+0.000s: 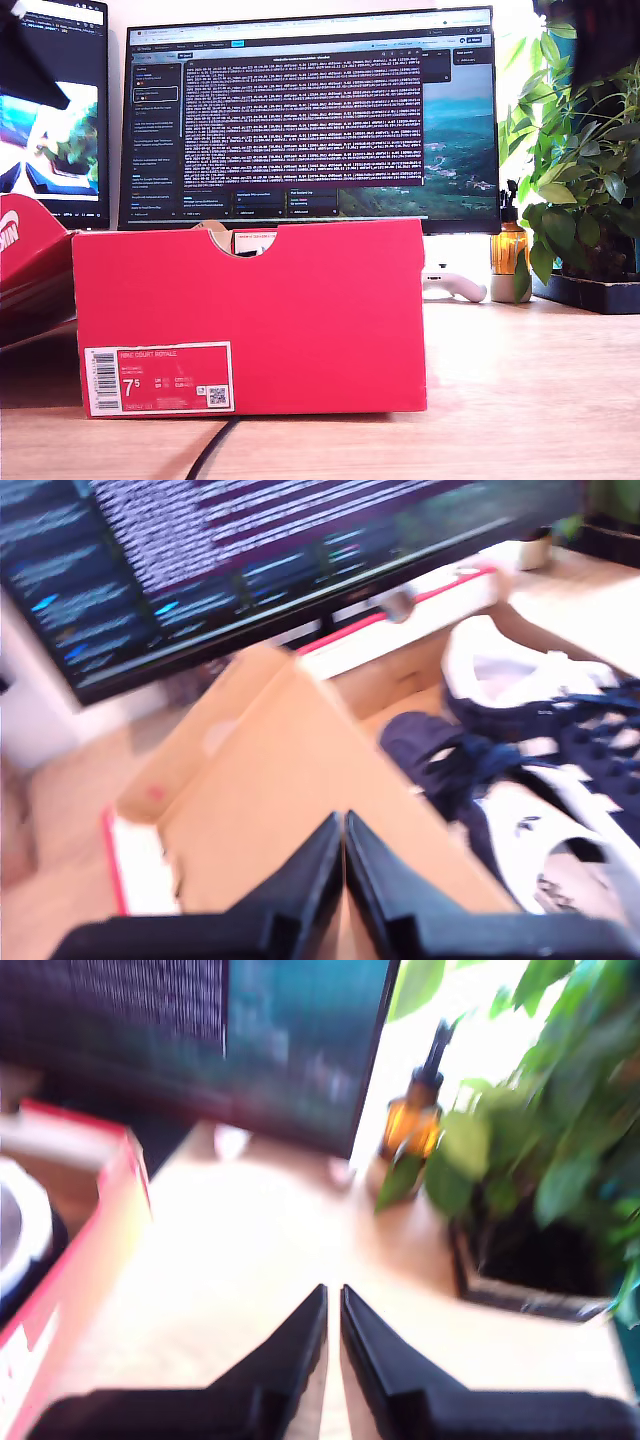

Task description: Pack the blue shoes by picking the first shoe and placing it inside the red shoebox, left side, then picking and rotating the second shoe and placing it in the shoebox

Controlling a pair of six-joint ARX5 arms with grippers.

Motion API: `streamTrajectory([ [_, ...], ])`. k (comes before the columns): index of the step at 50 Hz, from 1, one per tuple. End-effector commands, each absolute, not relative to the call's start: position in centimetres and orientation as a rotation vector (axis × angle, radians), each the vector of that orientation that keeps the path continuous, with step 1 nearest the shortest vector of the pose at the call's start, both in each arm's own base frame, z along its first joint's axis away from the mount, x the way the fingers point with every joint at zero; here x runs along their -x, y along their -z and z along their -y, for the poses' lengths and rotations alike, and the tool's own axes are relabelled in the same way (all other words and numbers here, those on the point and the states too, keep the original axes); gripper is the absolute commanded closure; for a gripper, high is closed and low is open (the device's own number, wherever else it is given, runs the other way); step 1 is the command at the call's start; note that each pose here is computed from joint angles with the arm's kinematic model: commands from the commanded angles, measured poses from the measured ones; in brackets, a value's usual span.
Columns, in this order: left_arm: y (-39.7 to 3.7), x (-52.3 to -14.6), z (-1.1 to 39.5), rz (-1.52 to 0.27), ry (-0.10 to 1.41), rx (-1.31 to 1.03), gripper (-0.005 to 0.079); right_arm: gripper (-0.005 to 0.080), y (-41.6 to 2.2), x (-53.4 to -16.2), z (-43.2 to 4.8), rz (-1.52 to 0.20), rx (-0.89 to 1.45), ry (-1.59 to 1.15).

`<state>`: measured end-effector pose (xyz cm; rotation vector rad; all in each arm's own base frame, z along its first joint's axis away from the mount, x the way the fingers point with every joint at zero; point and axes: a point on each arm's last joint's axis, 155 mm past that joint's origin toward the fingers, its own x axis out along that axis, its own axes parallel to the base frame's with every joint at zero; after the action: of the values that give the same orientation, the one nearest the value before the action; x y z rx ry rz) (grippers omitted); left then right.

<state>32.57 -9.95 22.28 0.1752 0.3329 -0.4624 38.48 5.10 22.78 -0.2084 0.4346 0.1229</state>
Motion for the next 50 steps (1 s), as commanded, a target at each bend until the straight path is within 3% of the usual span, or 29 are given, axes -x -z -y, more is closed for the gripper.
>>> streamTrajectory([
  [1,-20.8,-32.6,9.2,-0.371,0.435,-0.129,0.0761,0.0765,-22.3,-38.6,-4.3,-0.412,0.195,-0.113],
  [22,-17.1,-32.2,9.1,-0.365,0.433,-0.010,0.0761,0.0765,-15.0,-37.1,-2.6,-0.430,0.106,-0.101],
  [50,-13.4,-29.6,8.1,-0.315,0.372,0.027,0.0761,0.0765,-9.1,-33.8,-1.8,-0.424,0.091,-0.065],
])
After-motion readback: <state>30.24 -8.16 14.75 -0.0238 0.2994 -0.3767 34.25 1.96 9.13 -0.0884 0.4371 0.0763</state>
